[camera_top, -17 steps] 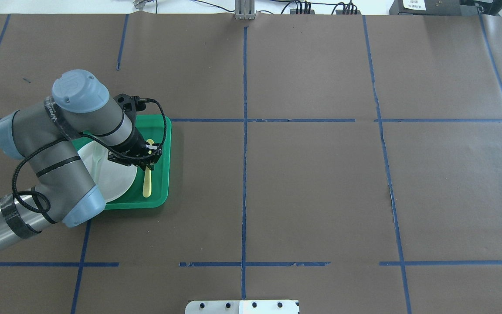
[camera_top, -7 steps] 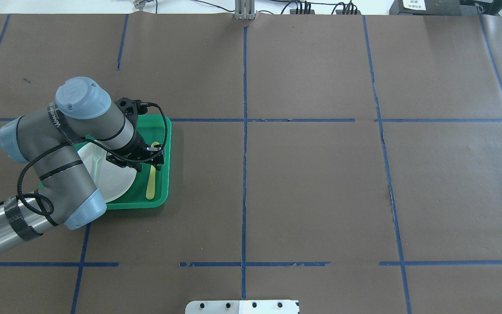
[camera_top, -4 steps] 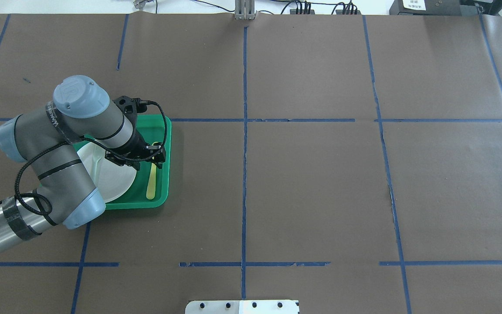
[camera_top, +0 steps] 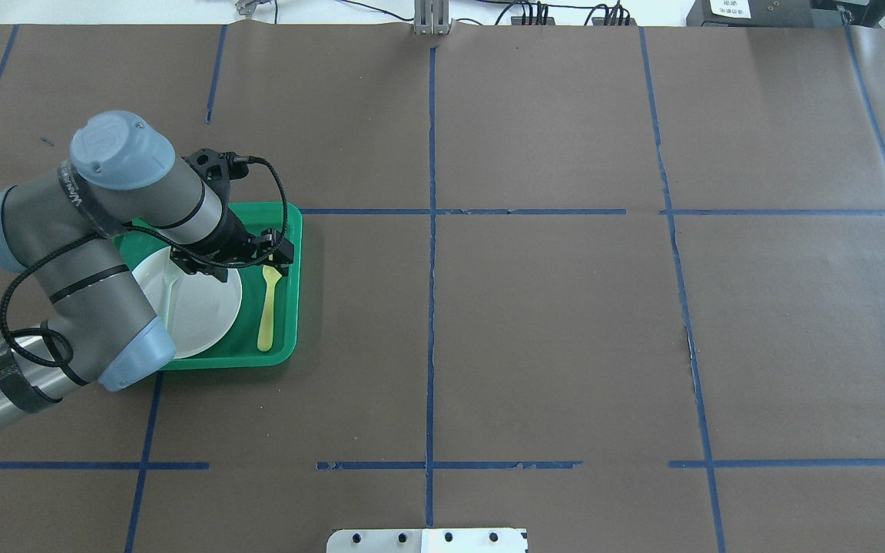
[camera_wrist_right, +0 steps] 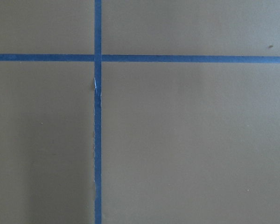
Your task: Place spoon
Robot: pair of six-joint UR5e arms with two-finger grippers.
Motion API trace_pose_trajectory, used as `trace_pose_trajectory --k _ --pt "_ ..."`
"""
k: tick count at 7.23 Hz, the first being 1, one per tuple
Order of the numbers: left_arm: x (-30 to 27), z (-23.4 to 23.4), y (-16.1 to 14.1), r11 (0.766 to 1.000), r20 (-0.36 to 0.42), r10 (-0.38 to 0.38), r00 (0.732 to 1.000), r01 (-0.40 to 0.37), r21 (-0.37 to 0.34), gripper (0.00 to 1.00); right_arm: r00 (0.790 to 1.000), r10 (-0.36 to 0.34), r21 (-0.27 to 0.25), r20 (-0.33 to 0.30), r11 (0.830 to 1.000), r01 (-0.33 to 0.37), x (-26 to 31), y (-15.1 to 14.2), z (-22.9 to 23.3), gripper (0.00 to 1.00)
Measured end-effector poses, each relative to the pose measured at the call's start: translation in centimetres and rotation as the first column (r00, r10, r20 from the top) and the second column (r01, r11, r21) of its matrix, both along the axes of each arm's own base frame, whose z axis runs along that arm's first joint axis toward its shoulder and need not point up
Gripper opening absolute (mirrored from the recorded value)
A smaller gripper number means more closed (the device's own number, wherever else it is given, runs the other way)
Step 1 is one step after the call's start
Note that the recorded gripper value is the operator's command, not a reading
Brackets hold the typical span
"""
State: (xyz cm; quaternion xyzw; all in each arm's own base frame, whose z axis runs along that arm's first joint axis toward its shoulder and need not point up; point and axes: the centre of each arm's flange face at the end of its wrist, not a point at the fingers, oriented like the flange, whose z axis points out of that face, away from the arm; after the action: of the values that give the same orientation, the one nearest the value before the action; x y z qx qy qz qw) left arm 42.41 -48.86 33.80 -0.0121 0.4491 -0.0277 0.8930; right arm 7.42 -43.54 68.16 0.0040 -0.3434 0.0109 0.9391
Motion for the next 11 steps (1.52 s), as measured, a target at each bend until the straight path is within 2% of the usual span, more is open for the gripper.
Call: trace_pose_trajectory --k 2,5,6,8,9,11 --pt "-5.7 -2.9 -1.3 0.998 0.006 -0.034 0.999 0.033 0.051 1.00 1.000 0.000 0.000 0.000 1.000 0.000 0.0 0.0 0.0 1.00" --pt "-19.5 -4.8 -5.5 0.977 0.082 -0.089 0.993 0.071 0.200 1.00 1.000 0.000 0.000 0.000 1.000 0.000 0.0 0.0 0.0 1.00" --pt "-24.8 -2.9 -6.5 0.966 0.116 -0.096 0.989 0.065 0.249 1.00 1.000 0.000 0.000 0.000 1.000 0.000 0.0 0.0 0.0 1.00" --pt "-34.0 4.3 -6.1 0.955 0.182 -0.042 0.982 -0.014 0.296 1.00 1.000 0.000 0.000 0.000 1.000 0.000 0.0 0.0 0.0 1.00" --pt "-38.1 8.9 -5.2 0.959 0.211 -0.025 0.977 -0.036 0.281 1.00 1.000 0.000 0.000 0.000 1.000 0.000 0.0 0.0 0.0 1.00" --pt "-43.9 20.0 -1.6 0.981 0.201 0.033 0.979 -0.070 0.183 1.00 1.000 0.000 0.000 0.000 1.000 0.000 0.0 0.0 0.0 1.00"
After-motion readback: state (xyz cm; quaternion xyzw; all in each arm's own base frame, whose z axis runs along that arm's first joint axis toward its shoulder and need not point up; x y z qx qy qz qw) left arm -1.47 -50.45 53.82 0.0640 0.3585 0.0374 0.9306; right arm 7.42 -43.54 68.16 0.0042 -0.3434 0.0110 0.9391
